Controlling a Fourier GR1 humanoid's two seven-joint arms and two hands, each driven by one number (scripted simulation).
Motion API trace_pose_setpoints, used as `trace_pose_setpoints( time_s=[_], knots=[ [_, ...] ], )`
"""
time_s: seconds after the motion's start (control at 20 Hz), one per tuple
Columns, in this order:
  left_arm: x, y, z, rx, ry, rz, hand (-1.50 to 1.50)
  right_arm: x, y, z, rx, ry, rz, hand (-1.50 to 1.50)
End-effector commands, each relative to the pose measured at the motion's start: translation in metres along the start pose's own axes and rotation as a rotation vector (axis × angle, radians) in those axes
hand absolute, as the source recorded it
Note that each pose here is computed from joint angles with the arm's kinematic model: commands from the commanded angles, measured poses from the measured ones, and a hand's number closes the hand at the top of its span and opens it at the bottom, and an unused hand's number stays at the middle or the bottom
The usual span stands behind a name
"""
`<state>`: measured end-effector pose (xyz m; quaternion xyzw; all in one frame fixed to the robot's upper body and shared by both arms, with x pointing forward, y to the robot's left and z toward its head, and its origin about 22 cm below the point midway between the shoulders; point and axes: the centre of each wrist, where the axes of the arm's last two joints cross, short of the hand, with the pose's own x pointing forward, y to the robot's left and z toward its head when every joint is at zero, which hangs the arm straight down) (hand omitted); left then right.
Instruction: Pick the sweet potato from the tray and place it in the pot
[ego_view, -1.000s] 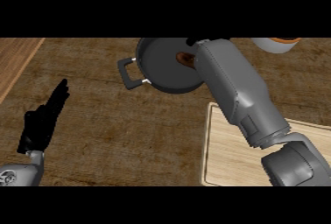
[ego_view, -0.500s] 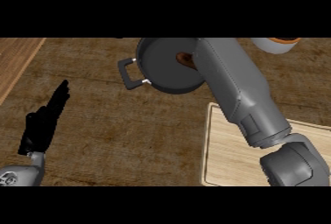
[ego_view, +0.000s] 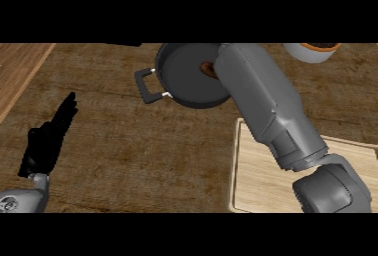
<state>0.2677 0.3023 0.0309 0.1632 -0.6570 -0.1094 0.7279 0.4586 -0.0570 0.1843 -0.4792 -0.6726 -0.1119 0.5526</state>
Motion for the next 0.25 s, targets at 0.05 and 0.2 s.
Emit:
trace_pose_setpoints(
  time_s=[0.05, 0.2],
  knots=[
    [0.000, 0.004, -0.007, 0.011, 0.022, 0.002, 0.00, -0.013, 0.004, 0.013, -0.021, 0.050, -0.103, -1.50],
    [-0.010, 0.009, -0.002, 0.010, 0.039, -0.001, 0.00, -0.022, 0.004, 0.025, -0.027, 0.028, -0.145, -1.50]
  ],
)
